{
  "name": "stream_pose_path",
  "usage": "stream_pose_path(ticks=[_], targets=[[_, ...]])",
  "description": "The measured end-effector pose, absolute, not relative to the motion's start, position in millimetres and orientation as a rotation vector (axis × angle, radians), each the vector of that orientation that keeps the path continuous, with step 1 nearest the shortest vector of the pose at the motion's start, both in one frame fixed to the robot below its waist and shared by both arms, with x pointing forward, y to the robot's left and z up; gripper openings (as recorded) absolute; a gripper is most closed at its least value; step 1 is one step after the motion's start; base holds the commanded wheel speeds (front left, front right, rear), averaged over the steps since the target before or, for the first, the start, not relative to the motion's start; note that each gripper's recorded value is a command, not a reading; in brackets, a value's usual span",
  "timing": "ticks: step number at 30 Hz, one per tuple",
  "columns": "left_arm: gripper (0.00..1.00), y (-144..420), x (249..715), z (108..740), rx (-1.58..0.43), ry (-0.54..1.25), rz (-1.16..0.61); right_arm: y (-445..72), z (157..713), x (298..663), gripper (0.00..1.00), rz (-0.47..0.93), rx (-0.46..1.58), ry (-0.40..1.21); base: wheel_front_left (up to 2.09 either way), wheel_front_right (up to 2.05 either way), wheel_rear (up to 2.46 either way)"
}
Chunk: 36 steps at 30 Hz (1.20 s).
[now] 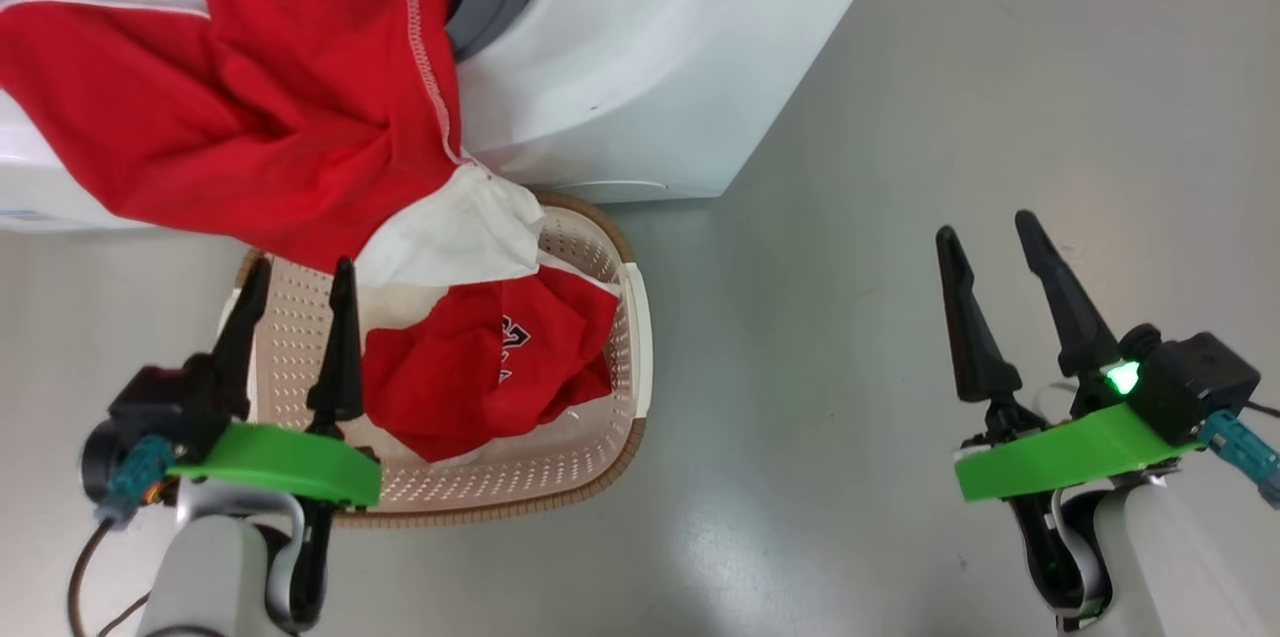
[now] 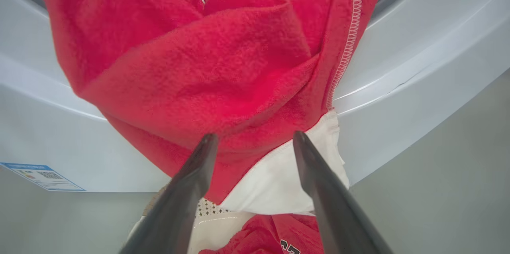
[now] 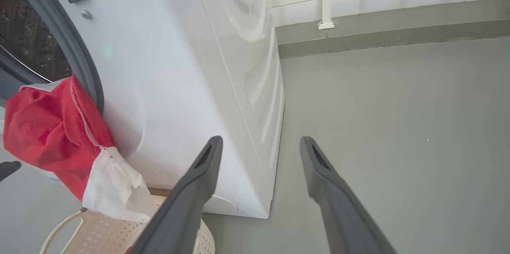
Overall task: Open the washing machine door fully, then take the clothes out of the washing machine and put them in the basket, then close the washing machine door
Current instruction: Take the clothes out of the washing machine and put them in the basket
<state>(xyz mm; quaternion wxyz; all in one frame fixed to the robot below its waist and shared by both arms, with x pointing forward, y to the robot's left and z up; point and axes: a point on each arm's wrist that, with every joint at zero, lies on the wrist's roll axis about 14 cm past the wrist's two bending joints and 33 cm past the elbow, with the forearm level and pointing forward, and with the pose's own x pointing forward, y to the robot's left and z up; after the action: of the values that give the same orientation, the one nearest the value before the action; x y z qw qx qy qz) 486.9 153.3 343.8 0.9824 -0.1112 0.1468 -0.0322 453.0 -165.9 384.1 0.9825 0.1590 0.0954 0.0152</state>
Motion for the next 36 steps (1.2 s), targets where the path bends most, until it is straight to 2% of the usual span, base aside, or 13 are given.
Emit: stream_pose_path(ticks=[10,25,36], targets=[[1.0,174.3,473.2,376.6,-0.202,0.2,-0.019,-161.3,389.0,450.3,1.0,0.045,0.32,0.186,0.0,0.0,0.0],[1.0,177.4,465.6,380.2,-0.2,0.184,-0.014,-163.2,379.4,446.3,1.0,0.035,0.32,0.213,0.0,0.0,0.0],[1.0,166.4,504.4,408.2,-0.171,0.074,-0.06,-162.8,373.1,447.6,1.0,0.034,0.32,0.225,0.0,0.0,0.0]])
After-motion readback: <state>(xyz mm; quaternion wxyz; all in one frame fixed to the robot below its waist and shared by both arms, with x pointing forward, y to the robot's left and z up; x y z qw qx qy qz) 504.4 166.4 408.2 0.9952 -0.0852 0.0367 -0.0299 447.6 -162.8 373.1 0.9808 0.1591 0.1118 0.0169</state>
